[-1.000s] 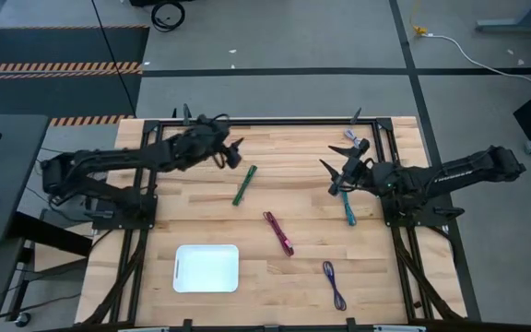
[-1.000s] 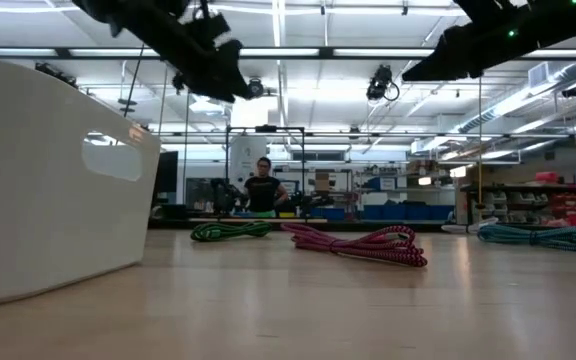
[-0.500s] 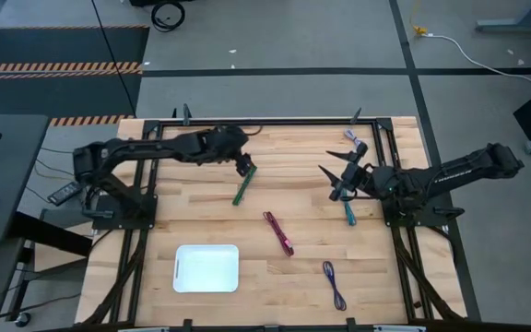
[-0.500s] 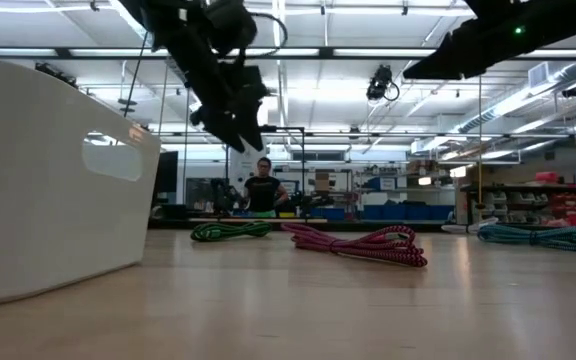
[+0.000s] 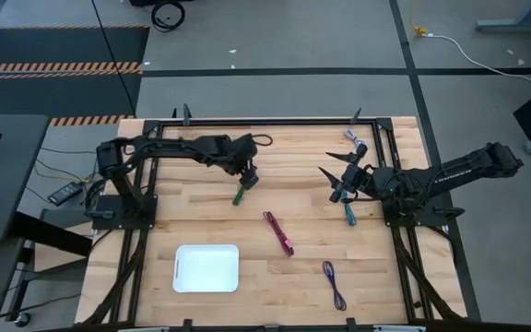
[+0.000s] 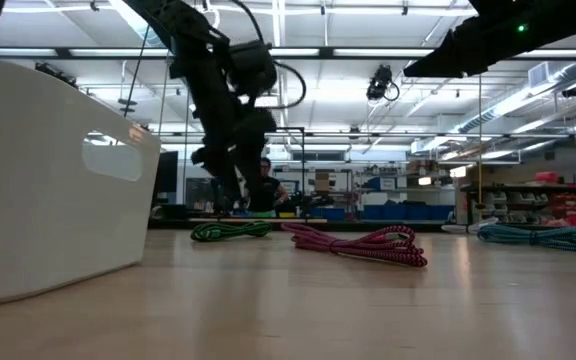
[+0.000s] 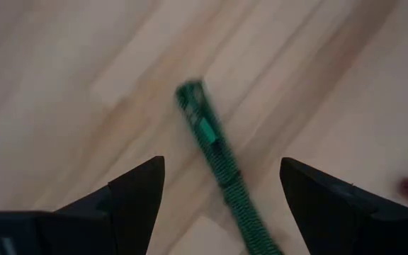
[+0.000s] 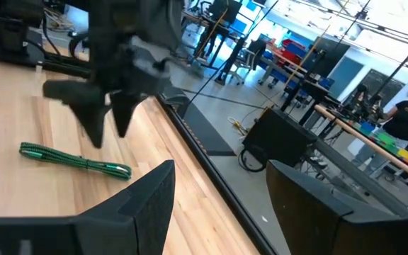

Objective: Pick and place USB-C Cables
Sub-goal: Put the green charger cable into the white bin

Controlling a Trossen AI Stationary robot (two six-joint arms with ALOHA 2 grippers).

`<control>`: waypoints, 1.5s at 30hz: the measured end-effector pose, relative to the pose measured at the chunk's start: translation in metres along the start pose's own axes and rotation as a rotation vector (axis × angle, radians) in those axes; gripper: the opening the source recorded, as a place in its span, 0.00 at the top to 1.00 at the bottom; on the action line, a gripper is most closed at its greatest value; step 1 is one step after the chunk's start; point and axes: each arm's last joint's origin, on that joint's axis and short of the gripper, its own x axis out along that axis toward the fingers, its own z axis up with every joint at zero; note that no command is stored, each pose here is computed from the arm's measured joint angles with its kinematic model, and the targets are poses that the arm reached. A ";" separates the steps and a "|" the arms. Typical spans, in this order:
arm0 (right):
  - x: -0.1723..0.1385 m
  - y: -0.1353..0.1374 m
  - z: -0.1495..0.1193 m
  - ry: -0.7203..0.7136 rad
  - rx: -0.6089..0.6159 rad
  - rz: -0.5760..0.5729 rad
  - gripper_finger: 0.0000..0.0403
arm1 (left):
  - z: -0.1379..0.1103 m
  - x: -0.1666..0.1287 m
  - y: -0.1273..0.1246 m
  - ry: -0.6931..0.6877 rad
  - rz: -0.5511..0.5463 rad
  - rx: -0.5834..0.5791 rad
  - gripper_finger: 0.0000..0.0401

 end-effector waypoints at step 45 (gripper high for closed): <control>-0.003 0.006 -0.010 0.077 0.082 0.043 0.43 | -0.008 0.025 -0.017 0.160 0.060 0.186 0.91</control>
